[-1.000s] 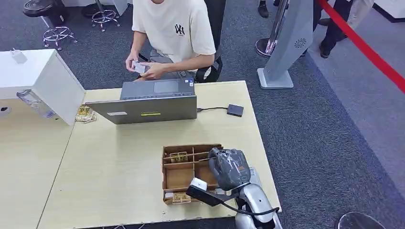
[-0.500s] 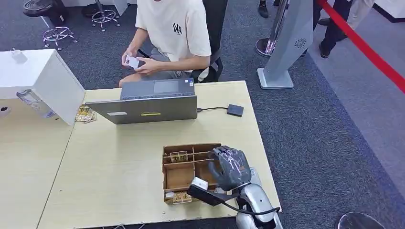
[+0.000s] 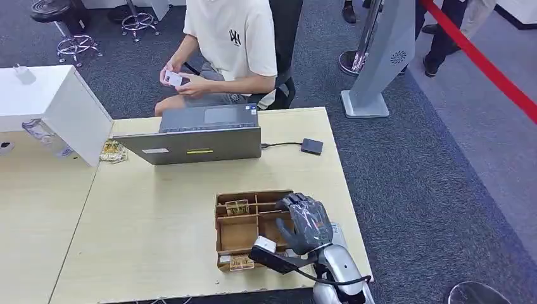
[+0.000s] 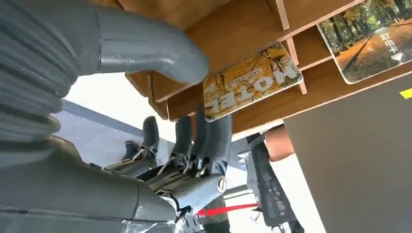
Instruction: Pass the card to the sensor for recognition and then transmit it.
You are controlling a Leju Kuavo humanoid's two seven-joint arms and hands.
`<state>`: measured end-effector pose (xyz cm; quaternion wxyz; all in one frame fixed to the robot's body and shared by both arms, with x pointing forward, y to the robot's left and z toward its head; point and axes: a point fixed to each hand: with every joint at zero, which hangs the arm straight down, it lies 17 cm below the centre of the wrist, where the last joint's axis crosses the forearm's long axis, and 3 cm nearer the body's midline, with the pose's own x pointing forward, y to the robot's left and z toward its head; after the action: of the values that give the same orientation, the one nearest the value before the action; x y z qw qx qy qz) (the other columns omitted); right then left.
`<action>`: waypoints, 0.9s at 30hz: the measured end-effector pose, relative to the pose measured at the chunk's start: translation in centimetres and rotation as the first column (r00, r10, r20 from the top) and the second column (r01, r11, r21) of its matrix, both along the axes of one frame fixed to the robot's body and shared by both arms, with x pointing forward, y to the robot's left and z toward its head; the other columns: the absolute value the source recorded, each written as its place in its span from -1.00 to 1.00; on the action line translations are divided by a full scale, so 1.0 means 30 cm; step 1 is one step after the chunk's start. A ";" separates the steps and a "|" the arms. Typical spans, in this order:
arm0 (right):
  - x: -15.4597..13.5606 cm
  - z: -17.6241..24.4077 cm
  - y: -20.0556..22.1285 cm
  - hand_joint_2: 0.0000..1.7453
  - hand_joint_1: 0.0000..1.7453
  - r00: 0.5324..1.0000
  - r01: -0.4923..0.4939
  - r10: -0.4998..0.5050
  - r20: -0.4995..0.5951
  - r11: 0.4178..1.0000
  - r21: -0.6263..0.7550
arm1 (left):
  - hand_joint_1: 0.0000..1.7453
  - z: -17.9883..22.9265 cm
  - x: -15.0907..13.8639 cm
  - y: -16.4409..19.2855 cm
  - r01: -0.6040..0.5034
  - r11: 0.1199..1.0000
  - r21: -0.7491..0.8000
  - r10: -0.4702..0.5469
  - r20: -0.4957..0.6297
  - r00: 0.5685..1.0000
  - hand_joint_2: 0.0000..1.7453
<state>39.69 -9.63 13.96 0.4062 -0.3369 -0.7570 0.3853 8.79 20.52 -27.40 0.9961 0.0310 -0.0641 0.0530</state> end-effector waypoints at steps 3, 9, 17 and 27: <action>0.000 0.000 0.001 1.00 0.18 1.000 -0.001 0.001 0.000 1.000 0.000 | -1.00 0.000 0.000 0.001 0.000 1.000 0.000 0.000 0.000 1.000 -1.00; 0.000 -0.003 0.002 1.00 0.78 1.000 -0.002 0.002 -0.003 1.000 -0.001 | -1.00 -0.001 0.000 0.007 0.000 1.000 0.003 0.000 0.000 1.000 -1.00; -0.006 -0.011 0.021 1.00 1.00 1.000 -0.017 0.017 -0.013 1.000 -0.002 | -1.00 -0.001 0.000 0.010 -0.001 1.000 0.005 0.001 0.000 1.000 -1.00; -0.010 -0.008 0.036 1.00 1.00 1.000 -0.028 0.028 -0.013 1.000 0.001 | -1.00 -0.001 -0.001 0.011 -0.001 1.000 0.005 0.001 -0.001 1.000 -1.00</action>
<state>39.39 -8.55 13.71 0.4058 -0.3238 -0.7591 0.3928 8.76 20.84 -27.44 0.9960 0.0334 -0.0636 0.0532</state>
